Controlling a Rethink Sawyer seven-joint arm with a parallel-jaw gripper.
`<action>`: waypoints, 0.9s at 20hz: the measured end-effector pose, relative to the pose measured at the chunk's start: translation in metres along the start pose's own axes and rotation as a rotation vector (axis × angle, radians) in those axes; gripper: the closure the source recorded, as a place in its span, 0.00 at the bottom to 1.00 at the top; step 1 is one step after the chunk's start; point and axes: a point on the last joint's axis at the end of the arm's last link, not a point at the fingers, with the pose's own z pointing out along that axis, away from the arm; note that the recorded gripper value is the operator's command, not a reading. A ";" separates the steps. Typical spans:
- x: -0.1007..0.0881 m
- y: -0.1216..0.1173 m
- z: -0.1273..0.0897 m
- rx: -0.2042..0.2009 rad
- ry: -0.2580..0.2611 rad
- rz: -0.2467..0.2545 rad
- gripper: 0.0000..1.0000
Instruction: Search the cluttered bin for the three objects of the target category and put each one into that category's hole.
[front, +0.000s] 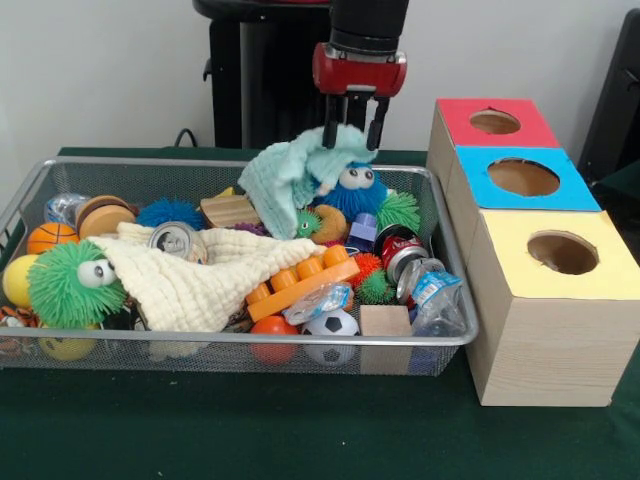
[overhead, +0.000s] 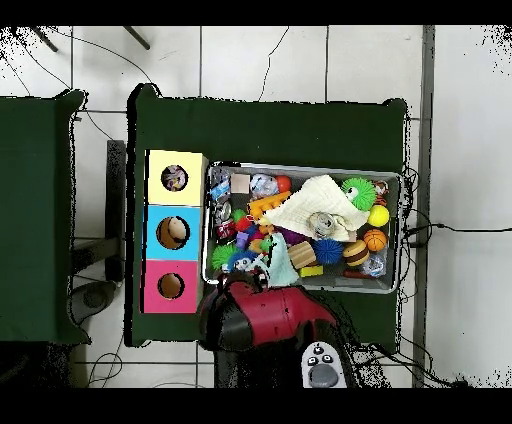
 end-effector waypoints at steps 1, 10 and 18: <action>0.000 -0.002 0.001 0.000 0.001 0.005 0.00; -0.004 -0.028 0.006 -0.021 -0.012 0.069 0.00; -0.017 -0.070 0.014 -0.067 -0.042 0.167 0.00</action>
